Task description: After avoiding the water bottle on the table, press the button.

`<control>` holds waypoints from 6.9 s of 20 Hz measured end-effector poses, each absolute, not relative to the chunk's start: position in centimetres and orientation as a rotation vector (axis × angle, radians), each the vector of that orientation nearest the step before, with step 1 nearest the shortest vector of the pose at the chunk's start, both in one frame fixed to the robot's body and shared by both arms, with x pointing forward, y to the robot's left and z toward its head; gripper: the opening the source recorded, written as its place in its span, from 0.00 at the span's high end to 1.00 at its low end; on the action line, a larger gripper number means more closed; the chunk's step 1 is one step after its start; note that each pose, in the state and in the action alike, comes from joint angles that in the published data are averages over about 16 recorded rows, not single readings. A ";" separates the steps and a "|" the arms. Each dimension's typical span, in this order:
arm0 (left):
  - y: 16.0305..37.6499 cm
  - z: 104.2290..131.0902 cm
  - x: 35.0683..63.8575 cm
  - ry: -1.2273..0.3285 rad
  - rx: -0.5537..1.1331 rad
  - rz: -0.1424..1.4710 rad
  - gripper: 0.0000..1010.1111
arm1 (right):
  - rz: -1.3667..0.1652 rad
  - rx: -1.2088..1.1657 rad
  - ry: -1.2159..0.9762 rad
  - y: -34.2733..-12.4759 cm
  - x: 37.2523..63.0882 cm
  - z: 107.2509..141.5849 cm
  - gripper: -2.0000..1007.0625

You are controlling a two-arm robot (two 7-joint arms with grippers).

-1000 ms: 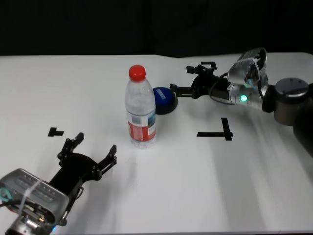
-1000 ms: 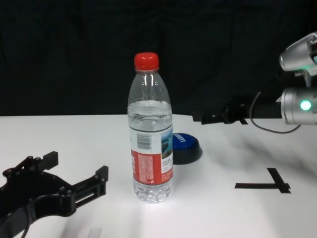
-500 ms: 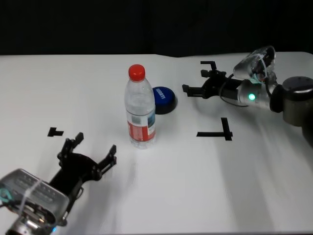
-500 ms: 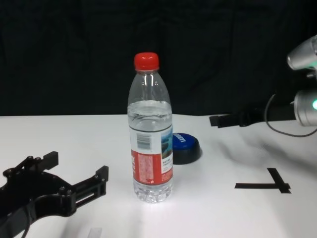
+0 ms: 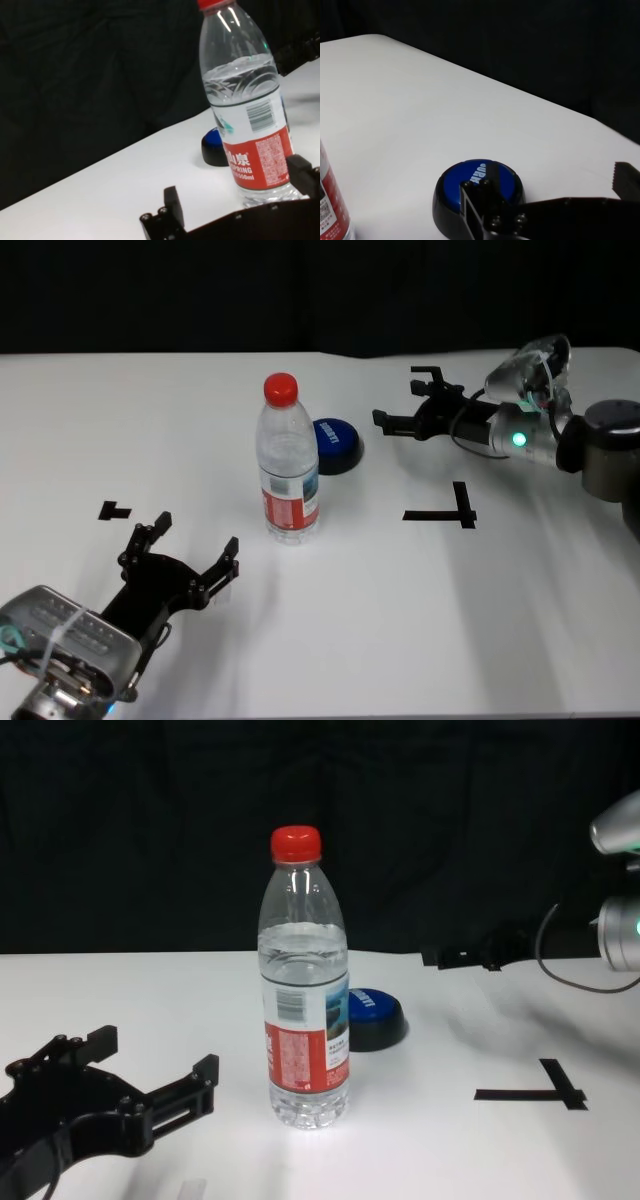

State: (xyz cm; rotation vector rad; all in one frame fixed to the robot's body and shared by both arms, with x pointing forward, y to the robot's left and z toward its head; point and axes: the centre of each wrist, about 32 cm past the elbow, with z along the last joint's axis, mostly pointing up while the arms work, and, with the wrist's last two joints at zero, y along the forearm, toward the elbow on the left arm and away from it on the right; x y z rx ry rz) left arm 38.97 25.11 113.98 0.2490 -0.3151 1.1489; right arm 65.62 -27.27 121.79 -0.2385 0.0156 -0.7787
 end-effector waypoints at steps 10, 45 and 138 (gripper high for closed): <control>25.1 114.0 39.0 -0.315 0.249 1.149 0.01 | -0.755 -0.238 0.006 -26.1 65.9 121.8 0.00; 25.1 114.0 39.0 -0.315 0.249 1.149 0.01 | -0.786 -0.301 0.009 -22.8 67.2 119.7 0.00; 25.1 114.0 39.0 -0.315 0.249 1.149 0.01 | -1.446 -0.120 0.032 -25.0 49.2 120.2 0.00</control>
